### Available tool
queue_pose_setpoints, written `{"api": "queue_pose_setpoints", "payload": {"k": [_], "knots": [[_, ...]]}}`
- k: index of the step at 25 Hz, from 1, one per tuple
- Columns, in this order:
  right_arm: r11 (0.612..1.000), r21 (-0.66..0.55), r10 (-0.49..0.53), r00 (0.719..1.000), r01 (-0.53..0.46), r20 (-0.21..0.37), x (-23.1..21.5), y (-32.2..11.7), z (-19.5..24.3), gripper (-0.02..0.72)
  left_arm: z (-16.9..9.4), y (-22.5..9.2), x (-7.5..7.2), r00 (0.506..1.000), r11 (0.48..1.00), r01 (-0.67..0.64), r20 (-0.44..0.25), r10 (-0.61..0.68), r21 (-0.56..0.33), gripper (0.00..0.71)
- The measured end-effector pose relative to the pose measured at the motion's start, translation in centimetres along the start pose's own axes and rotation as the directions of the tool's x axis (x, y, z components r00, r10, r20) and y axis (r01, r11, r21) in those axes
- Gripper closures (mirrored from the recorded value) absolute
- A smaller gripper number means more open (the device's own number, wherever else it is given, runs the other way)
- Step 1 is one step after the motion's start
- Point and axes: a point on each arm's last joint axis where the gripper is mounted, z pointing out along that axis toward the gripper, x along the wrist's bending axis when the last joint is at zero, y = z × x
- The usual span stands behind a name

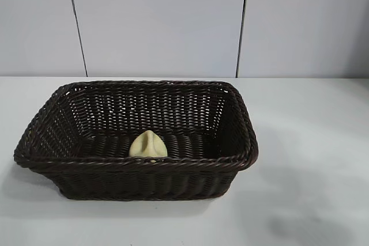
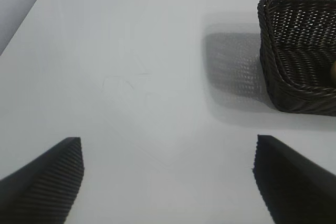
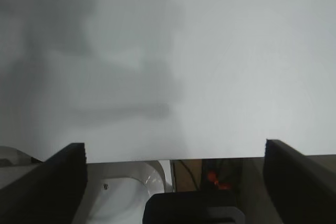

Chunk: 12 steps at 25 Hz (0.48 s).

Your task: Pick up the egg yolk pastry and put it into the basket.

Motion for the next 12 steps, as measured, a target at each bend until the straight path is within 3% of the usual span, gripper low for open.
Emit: {"api": "queue_pose_setpoints", "payload": {"k": [5,12], "knots": [[0.977,-0.215,-0.009,1.000,0.009,-0.001,-0.1,-3.7,-1.5,0.050,0.0,0.0,0.0,1.000,1.000,0.000,0.000,0.000,0.000,0.076],[0.869,-0.494,-0.010,1.000,0.007,-0.003,-0.1,-7.2,-4.3,0.050,0.0,0.0,0.0,1.000,1.000,0.000,0.000,0.000,0.000,0.076]]}}
